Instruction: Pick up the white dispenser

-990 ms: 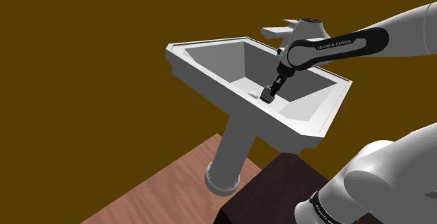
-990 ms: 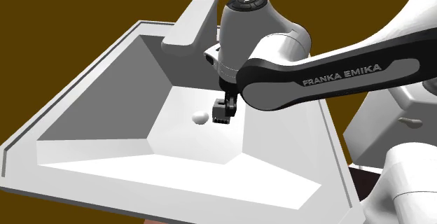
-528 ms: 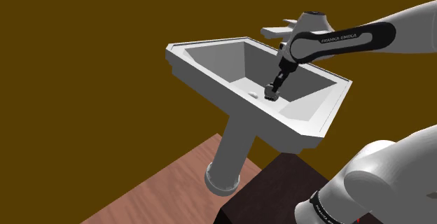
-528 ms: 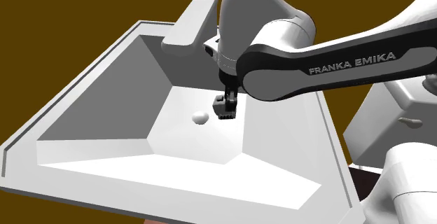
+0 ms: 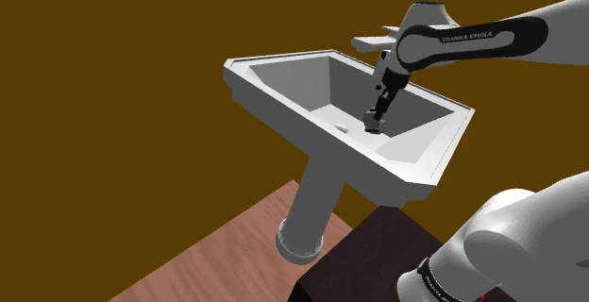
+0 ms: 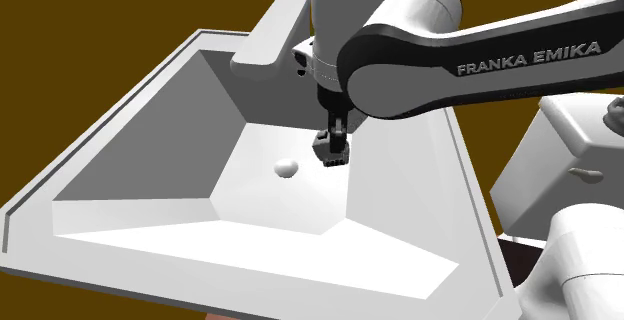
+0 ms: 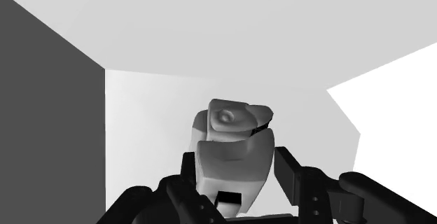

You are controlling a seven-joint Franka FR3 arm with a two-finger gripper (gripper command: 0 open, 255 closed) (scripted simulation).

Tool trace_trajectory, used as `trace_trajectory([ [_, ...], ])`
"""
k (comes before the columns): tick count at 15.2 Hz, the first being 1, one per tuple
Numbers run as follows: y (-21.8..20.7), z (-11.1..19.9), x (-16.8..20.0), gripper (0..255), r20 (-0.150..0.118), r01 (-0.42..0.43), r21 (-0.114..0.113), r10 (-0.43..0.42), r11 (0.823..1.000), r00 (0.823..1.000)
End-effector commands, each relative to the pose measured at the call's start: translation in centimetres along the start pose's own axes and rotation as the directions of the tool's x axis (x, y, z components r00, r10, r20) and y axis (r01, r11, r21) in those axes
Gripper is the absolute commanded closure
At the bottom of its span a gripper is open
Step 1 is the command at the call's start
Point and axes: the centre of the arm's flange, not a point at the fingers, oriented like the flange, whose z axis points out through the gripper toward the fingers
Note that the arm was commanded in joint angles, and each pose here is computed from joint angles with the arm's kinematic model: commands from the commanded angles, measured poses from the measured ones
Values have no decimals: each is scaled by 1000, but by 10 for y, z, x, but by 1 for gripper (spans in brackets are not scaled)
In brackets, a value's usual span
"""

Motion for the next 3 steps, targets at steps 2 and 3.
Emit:
trace_trajectory([
  [2, 5, -24, 5, 255, -71, -7, -36, 4, 999, 997],
  [3, 5, -24, 5, 255, -71, -7, -36, 4, 999, 997],
])
